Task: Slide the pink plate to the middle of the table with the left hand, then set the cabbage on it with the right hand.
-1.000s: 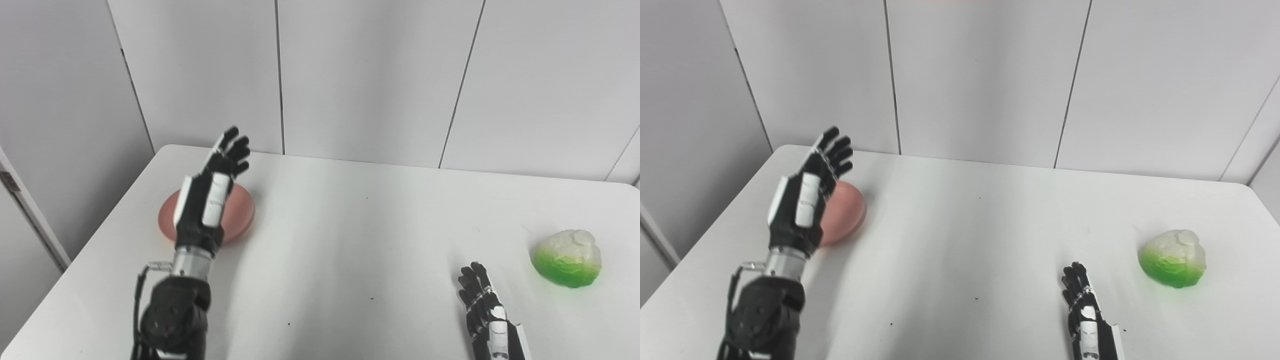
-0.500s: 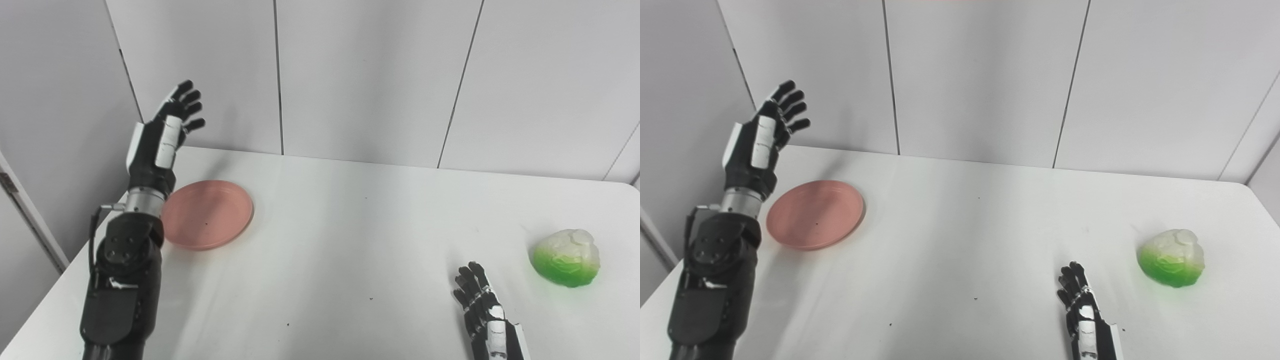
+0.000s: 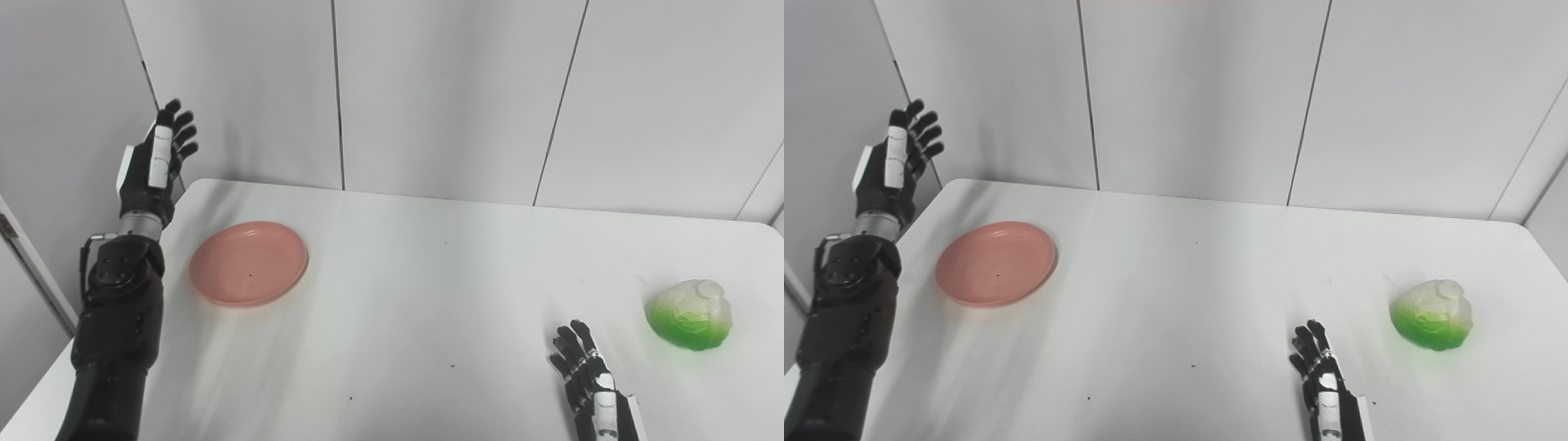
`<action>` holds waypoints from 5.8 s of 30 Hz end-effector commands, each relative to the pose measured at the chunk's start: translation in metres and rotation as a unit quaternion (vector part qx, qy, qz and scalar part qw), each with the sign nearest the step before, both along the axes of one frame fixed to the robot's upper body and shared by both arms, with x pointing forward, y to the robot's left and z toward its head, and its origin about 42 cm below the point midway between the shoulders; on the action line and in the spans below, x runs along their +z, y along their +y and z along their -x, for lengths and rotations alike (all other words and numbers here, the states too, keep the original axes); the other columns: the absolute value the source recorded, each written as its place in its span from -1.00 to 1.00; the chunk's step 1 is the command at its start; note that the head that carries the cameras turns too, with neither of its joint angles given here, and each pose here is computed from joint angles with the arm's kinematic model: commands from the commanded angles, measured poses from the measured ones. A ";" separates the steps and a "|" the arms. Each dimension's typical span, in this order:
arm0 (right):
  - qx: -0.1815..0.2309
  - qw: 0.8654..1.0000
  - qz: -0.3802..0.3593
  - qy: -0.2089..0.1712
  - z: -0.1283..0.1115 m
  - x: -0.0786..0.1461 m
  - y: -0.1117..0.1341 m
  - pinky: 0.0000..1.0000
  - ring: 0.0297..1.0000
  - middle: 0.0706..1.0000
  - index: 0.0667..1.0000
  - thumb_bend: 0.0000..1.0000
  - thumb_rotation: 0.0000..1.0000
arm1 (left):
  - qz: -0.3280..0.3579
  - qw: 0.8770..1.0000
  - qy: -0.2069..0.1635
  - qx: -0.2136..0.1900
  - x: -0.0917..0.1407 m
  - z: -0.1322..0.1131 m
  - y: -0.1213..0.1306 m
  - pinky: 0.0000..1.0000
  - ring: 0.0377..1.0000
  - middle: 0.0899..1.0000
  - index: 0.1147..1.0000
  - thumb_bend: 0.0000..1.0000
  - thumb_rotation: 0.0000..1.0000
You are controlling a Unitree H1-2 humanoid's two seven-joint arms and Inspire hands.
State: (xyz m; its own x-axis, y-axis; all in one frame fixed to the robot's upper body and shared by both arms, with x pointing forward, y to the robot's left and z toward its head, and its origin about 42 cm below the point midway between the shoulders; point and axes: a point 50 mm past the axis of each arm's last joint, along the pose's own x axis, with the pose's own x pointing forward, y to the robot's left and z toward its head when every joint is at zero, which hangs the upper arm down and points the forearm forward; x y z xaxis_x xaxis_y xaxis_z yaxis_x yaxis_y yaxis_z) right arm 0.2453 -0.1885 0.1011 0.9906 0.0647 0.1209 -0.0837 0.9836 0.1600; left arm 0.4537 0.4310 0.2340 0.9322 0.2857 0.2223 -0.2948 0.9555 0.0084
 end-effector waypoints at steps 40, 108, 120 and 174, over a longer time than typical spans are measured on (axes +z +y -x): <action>0.006 0.996 0.010 0.093 0.040 -0.031 0.001 0.71 0.76 0.75 0.82 0.72 1.00 | 0.051 0.994 0.069 -0.066 -0.076 -0.015 0.007 0.70 0.87 0.80 0.72 0.94 0.68; 0.025 0.996 0.003 0.084 0.039 -0.018 0.031 0.61 0.71 0.76 0.82 0.69 0.91 | 0.118 0.961 0.095 -0.231 -0.120 -0.025 -0.174 0.63 0.79 0.81 0.80 1.00 0.72; 0.027 0.996 0.004 0.088 0.040 -0.013 0.050 0.62 0.72 0.76 0.83 0.68 0.94 | 0.134 0.951 0.089 -0.263 -0.115 -0.028 -0.196 0.66 0.78 0.80 0.78 1.00 0.73; -0.066 0.995 0.073 -0.033 0.029 0.011 0.072 0.75 0.87 0.99 1.00 0.46 1.00 | 0.107 0.957 0.066 -0.262 -0.102 -0.014 -0.267 0.74 0.80 0.83 0.80 0.94 0.83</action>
